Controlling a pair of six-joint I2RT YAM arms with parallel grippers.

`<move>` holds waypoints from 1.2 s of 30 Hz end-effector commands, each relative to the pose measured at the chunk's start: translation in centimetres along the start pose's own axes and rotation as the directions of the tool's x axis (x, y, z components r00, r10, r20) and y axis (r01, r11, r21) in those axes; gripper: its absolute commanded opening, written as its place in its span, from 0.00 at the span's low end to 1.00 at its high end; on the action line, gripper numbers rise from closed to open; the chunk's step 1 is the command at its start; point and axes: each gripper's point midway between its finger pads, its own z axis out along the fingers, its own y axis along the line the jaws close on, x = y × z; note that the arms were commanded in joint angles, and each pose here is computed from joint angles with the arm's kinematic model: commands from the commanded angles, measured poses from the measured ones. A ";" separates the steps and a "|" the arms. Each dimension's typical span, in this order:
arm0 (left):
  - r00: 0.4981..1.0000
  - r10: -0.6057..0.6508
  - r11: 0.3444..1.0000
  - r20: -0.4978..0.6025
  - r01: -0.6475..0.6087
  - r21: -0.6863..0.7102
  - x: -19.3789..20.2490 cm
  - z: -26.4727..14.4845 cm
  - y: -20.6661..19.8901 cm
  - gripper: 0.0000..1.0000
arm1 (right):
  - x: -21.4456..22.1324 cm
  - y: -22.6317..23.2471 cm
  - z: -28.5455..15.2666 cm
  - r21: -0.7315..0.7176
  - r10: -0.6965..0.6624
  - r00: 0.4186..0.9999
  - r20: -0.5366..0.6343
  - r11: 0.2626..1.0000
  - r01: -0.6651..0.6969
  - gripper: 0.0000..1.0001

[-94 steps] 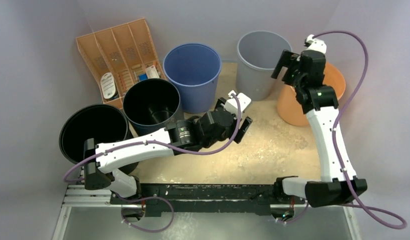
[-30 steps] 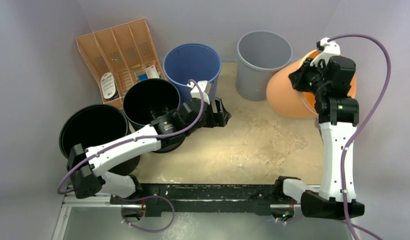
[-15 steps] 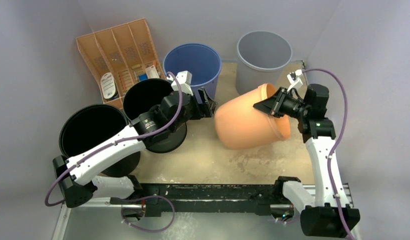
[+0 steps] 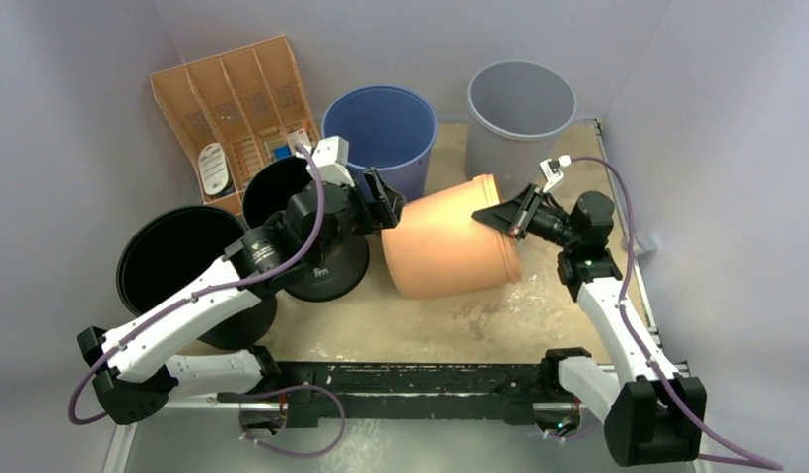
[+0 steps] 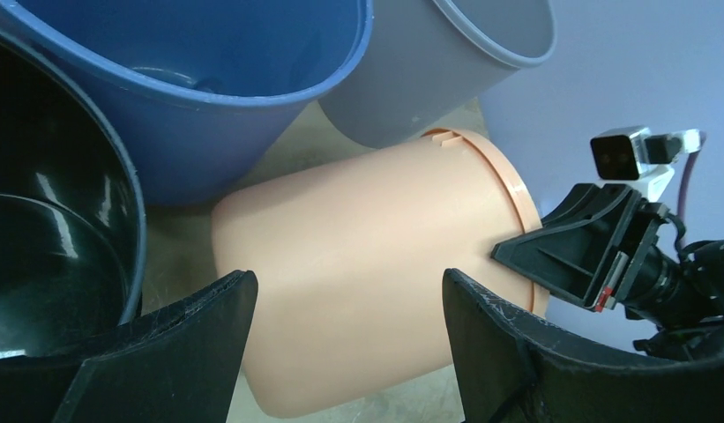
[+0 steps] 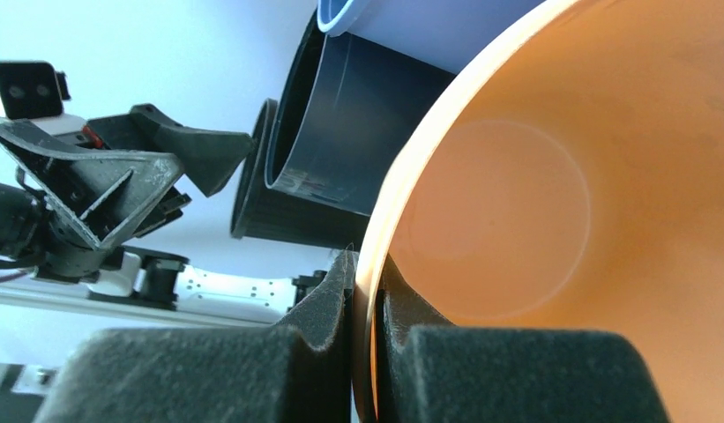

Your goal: Turn the large container upside down

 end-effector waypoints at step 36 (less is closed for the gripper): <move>0.973 -0.023 0.998 -0.228 0.035 0.049 9.4 4.7 0.0 0.76 | -3.1 -6.7 -5.0 0.505 -0.228 0.973 -0.034 0.836 0.214 0.93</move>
